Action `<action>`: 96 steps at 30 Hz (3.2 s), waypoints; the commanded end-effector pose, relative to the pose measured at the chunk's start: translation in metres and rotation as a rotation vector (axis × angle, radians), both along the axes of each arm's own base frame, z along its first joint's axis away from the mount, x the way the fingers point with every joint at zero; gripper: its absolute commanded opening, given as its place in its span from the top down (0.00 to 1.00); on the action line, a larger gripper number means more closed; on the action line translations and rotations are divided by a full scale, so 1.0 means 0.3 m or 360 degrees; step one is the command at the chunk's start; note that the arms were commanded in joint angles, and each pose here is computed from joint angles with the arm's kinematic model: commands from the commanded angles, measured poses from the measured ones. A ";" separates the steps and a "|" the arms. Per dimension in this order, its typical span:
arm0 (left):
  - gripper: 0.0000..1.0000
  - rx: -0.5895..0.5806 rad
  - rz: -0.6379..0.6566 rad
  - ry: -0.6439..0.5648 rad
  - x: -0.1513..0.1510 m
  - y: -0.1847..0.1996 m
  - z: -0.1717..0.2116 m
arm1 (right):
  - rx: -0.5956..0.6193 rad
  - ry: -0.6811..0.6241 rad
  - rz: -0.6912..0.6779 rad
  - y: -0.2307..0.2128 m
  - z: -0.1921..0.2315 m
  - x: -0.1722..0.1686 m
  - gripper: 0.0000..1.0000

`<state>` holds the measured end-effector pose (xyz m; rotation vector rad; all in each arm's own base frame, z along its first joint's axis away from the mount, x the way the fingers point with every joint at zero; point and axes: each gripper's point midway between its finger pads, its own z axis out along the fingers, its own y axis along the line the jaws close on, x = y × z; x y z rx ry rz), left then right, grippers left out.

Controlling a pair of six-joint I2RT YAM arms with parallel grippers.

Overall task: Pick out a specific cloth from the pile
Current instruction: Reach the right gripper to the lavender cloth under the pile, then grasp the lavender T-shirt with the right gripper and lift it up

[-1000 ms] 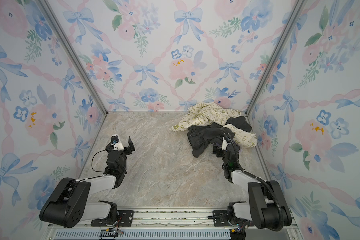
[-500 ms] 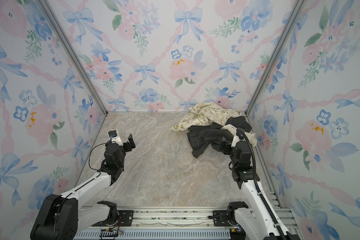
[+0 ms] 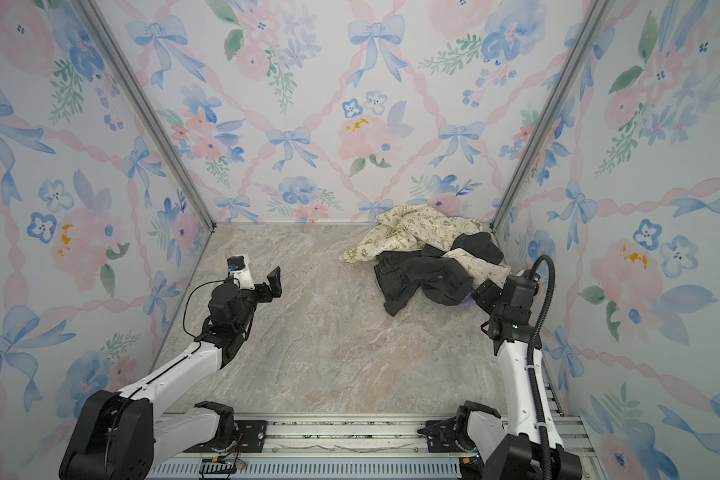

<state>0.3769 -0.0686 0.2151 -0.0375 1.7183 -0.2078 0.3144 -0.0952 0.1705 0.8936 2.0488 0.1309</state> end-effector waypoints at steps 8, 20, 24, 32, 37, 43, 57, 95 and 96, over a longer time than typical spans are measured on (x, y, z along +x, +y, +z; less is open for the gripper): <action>0.02 0.0017 -0.0269 -0.0150 0.000 -0.103 0.132 | 0.0587 -0.0072 -0.0252 -0.012 -0.177 0.075 0.37; 0.02 -0.0134 -0.0319 -0.0148 -0.006 -0.129 0.160 | 0.0964 -0.0077 -0.0290 0.003 -0.325 0.190 0.61; 0.02 -0.0127 -0.0306 -0.0154 -0.008 -0.124 0.162 | 0.1029 -0.0092 -0.0306 -0.003 -0.346 0.229 0.63; 0.02 -0.0164 -0.0264 -0.0152 -0.005 -0.111 0.165 | 0.1086 -0.0036 -0.0371 -0.015 -0.412 0.254 0.69; 0.02 -0.0166 -0.0247 -0.0148 0.001 -0.106 0.164 | 0.1130 -0.0017 -0.0397 -0.016 -0.448 0.263 0.74; 0.02 -0.0194 -0.0247 -0.0132 0.016 -0.113 0.164 | 0.1102 0.0080 -0.0441 -0.019 -0.477 0.233 0.84; 0.02 -0.0217 -0.0237 -0.0175 0.035 -0.120 0.215 | 0.0893 -0.0201 -0.0432 -0.073 -0.182 0.245 1.00; 0.02 -0.0280 -0.0275 -0.0237 0.032 -0.161 0.292 | 0.0624 -0.1363 0.0125 0.101 0.889 0.458 1.00; 0.02 -0.0280 -0.0278 -0.0235 0.032 -0.164 0.292 | 0.0615 -0.1385 0.0147 0.108 0.912 0.460 1.00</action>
